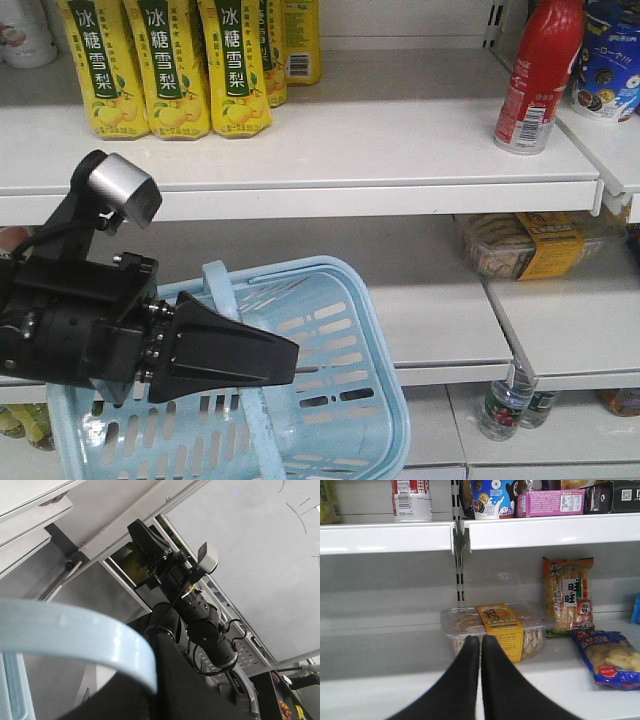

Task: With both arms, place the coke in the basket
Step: 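Drive the base slowly along the shelf toward the red Coca-Cola bottle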

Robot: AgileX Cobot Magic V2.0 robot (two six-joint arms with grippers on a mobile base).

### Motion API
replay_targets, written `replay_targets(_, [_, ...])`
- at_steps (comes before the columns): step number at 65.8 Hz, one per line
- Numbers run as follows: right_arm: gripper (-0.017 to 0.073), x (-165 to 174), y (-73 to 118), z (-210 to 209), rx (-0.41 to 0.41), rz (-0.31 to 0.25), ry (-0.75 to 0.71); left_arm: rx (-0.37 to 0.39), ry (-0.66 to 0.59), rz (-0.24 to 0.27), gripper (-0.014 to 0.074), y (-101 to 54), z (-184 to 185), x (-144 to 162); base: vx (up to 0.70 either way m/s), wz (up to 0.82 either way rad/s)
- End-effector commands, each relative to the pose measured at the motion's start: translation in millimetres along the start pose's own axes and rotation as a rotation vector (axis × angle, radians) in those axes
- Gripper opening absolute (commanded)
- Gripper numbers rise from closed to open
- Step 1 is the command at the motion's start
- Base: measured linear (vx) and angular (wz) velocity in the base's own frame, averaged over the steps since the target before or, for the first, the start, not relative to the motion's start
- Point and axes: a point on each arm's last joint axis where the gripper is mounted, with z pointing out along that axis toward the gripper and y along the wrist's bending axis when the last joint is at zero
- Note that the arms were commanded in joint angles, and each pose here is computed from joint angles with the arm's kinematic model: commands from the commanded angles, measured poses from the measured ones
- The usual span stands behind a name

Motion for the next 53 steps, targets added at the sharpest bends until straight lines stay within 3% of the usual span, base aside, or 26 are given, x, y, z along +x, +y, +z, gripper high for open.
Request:
replay_targets(1, [-0.0002,-4.7,0.2,-1.0,0.000,-0.017,-0.078,0.102,-0.042,0.027,-0.0006,-21.0,-3.8,-5.2,0.02,0.01])
replay_targets(53, [-0.0002,-4.7,0.2,-1.0,0.000,-0.017,-0.078,0.102,-0.042,0.027,-0.0006,-21.0,-3.8,-5.2,0.02,0.01])
